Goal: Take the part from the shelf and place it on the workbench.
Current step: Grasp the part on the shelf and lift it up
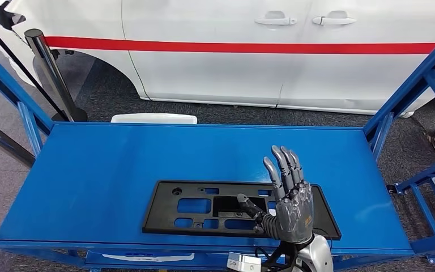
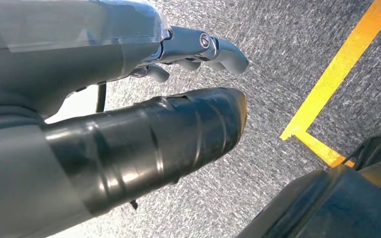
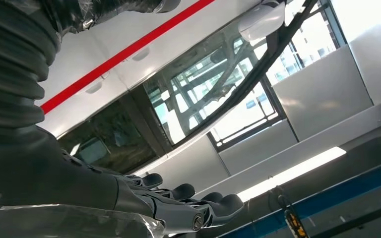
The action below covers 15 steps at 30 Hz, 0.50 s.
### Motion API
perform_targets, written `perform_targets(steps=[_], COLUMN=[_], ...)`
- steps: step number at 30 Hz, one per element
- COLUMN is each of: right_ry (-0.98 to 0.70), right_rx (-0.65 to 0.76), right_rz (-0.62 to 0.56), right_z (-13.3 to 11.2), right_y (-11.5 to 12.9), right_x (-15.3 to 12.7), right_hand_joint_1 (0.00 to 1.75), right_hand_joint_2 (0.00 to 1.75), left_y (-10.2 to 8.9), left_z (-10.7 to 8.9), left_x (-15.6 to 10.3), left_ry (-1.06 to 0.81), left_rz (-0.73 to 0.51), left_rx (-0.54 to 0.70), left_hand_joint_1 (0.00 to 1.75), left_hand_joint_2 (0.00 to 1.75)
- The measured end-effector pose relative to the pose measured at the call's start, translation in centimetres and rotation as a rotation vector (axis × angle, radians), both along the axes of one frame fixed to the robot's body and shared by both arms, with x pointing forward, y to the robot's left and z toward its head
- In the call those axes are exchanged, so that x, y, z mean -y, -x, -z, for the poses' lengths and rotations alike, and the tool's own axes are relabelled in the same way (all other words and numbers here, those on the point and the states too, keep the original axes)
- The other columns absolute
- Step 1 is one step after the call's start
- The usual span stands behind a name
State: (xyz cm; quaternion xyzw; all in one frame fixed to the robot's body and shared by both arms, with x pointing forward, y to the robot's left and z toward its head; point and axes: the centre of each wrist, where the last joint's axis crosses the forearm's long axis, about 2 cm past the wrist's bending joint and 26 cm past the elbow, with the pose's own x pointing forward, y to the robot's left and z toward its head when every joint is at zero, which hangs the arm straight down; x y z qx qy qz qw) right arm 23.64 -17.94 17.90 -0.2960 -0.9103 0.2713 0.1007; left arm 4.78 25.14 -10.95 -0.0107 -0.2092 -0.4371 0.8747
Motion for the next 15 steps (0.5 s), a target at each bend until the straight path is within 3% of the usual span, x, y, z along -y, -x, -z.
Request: perform_targets(steps=[11,15], right_ry=[-0.073,-0.026], right_rx=[-0.054,-0.169], right_rz=[0.055,-0.025], right_z=[0.0,0.5], right_y=[0.4,-0.3], right_x=[1.3,1.4], right_hand_joint_1=[0.00,0.00], right_hand_joint_2=[1.75,1.75], left_y=[0.1,0.1], left_z=[0.0,0.0], left_x=[0.0,0.0], left_ry=[0.001,0.005], left_rz=[-0.001,0.006], left_rx=[-0.003,-0.003], left_hand_joint_1=[0.00,0.00], left_hand_joint_2=[0.00,0.00])
